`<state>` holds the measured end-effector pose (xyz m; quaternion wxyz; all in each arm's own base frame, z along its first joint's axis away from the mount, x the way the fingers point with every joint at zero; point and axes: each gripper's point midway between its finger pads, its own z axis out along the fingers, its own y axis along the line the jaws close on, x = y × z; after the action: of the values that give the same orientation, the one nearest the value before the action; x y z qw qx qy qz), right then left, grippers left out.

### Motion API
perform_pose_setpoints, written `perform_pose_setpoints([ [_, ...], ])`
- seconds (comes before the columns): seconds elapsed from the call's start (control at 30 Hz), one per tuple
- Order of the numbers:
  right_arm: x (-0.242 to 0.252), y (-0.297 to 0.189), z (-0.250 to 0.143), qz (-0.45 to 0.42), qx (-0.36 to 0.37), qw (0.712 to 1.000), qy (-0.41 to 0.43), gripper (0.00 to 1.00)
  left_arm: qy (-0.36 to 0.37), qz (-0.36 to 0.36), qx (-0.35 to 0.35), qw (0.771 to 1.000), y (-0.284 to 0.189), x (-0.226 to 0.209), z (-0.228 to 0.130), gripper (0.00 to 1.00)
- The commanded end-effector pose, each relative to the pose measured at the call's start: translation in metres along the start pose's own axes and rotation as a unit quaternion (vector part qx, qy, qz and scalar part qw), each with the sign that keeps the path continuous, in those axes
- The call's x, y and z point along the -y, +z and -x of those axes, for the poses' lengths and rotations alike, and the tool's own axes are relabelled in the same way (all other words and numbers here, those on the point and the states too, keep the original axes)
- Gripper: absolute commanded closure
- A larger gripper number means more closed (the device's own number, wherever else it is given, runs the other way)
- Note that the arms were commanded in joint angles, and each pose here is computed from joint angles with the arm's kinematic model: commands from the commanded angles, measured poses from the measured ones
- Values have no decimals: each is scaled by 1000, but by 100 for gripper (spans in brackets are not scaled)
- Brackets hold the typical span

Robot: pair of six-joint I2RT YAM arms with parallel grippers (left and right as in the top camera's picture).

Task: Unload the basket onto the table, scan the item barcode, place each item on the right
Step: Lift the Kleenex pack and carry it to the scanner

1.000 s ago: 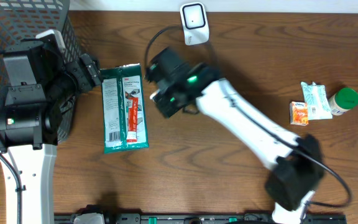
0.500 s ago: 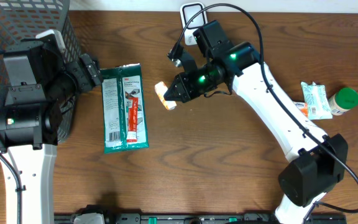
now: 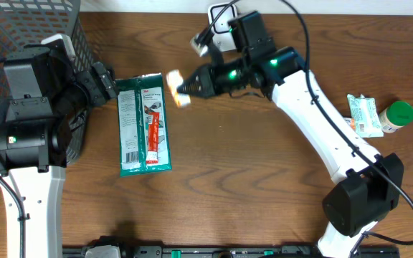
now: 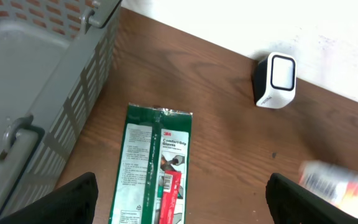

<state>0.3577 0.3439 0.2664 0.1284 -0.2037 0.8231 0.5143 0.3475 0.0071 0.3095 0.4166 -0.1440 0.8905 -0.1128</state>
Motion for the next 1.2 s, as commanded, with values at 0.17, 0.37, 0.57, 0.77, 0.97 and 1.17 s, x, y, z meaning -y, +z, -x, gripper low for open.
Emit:
perform_pose_setpoints([
  [0.17, -22, -25, 71, 56, 118, 989, 64, 99, 5, -2, 3, 1000, -2, 0, 2, 13],
  [0.37, -21, -76, 126, 93, 221, 967, 93, 99, 5, -2, 3, 1000, -2, 0, 2, 13],
  [0.57, 13, -117, 154, 61, 302, 942, 135, 99, 5, -2, 3, 1000, -2, 0, 2, 13],
  [0.77, 15, -135, 180, 110, 324, 926, 157, 99, 5, -2, 3, 1000, -2, 0, 2, 13],
  [0.97, 43, -129, 213, 112, 310, 926, 184, 99, 5, -2, 3, 1000, -2, 0, 2, 13],
  [1.17, 118, -96, 221, 79, 316, 915, 237, 99, 5, -2, 3, 1000, -2, 0, 2, 13],
])
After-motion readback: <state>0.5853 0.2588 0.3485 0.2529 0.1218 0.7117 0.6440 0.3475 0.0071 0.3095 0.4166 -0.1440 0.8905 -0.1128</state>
